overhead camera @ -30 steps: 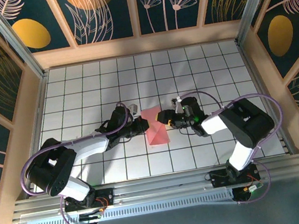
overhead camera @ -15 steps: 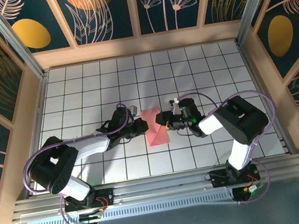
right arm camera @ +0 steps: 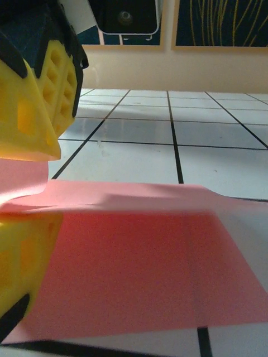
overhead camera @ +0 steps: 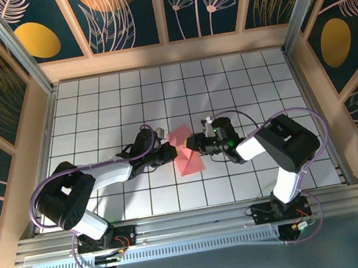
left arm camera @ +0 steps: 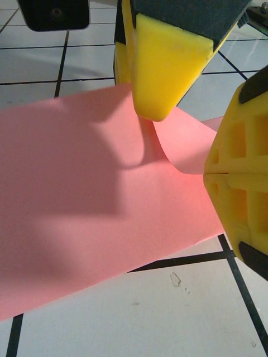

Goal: Fold a paper plane with a square sheet of paper (fold left side to right side)
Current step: Turn over the paper at the center of the table.

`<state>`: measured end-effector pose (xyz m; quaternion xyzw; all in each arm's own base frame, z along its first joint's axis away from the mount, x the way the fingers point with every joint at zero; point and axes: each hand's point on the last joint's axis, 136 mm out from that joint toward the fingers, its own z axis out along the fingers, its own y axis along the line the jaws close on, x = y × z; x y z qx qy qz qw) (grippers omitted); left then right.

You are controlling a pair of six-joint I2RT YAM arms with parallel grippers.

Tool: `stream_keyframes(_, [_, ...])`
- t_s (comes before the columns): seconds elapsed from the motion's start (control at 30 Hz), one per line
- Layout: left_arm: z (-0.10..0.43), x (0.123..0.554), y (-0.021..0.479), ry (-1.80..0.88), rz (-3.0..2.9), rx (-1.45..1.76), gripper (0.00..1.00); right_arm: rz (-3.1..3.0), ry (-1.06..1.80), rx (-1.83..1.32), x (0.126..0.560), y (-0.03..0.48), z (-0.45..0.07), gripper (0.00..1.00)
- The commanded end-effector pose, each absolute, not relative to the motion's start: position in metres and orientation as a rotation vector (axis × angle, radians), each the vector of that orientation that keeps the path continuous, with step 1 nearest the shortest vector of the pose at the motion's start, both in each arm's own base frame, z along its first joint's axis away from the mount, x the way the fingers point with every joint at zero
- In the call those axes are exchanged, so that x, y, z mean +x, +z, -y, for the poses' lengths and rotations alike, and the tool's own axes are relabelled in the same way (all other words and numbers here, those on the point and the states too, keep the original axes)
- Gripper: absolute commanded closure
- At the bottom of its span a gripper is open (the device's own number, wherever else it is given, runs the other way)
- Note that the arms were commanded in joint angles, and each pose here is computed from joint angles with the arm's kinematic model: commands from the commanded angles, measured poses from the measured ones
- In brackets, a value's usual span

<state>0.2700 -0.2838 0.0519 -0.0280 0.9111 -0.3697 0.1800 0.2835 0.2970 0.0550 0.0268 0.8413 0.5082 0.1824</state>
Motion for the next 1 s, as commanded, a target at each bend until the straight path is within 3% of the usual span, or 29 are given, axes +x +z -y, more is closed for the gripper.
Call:
stream_keyframes(0.0, [0.284,0.276,0.056,-1.045,-2.565,-0.106,0.95,-2.365,1.415,0.04,0.287,0.057,-0.302,0.81])
stream_keyframes(0.17, [0.282,0.28,0.069,-1.044,-2.521,-0.111,0.84,-2.354,1.394,0.041,0.29,0.062,-0.301,1.0])
stream_keyframes(0.43, [0.26,0.293,0.124,-0.925,-2.369,-0.107,0.51,-2.285,1.327,0.022,0.301,0.09,-0.292,1.0])
stream_keyframes(0.8, [0.209,0.3,0.23,-0.865,-2.007,-0.247,0.01,-2.041,1.281,0.044,0.326,0.184,-0.247,1.0])
stream_keyframes(0.97, [0.189,0.294,0.269,-0.888,-1.835,-0.282,0.01,-1.89,1.314,0.046,0.329,0.239,-0.227,1.0])
